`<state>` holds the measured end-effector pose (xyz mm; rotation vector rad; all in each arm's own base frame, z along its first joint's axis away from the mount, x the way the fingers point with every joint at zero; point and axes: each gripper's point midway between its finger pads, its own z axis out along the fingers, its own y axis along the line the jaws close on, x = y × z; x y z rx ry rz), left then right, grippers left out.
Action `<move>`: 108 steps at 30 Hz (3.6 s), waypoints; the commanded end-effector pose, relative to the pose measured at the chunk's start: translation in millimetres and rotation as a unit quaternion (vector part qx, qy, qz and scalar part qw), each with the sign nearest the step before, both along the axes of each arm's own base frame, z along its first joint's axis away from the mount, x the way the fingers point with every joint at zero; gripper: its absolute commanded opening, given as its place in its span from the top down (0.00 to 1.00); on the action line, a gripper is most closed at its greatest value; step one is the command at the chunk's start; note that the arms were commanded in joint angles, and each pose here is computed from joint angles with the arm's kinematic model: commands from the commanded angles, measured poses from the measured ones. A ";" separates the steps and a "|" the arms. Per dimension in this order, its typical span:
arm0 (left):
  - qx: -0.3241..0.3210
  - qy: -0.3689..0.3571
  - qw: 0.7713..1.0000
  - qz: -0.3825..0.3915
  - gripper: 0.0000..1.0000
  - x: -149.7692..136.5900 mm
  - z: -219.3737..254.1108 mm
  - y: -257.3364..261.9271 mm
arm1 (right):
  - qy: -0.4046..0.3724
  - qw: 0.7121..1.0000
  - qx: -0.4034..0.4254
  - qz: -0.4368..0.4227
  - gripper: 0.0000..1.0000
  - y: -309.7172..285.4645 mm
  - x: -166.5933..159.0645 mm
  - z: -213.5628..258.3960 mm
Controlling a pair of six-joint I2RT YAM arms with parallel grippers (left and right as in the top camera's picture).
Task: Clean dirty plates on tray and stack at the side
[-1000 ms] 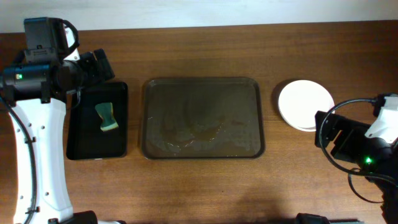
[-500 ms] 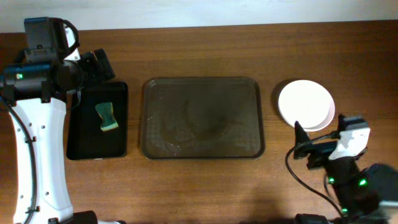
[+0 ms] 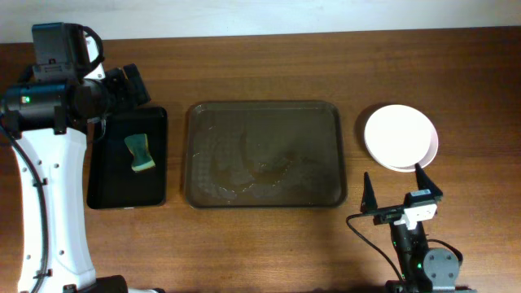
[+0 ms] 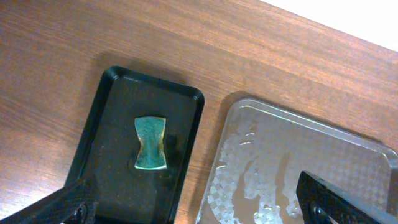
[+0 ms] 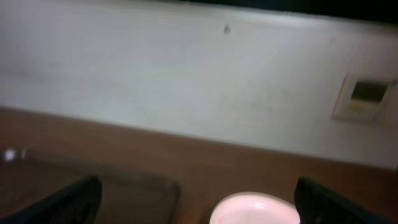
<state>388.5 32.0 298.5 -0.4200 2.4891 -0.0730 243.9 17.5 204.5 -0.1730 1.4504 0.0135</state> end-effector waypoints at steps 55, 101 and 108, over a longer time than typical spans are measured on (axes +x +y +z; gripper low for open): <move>0.208 -0.397 0.890 -0.084 0.01 -143.8 -142.3 -7.4 | 0.087 0.996 0.003 0.000 0.02 0.7 1.0 -44.7; 0.207 -0.397 0.890 -0.085 0.01 -143.8 -142.2 -7.9 | 0.087 0.996 0.003 0.000 0.02 0.7 1.0 -44.7; 0.207 -0.397 0.890 -0.085 0.01 -143.8 -142.2 -7.9 | 0.087 0.996 0.003 0.000 0.02 0.7 1.0 -44.7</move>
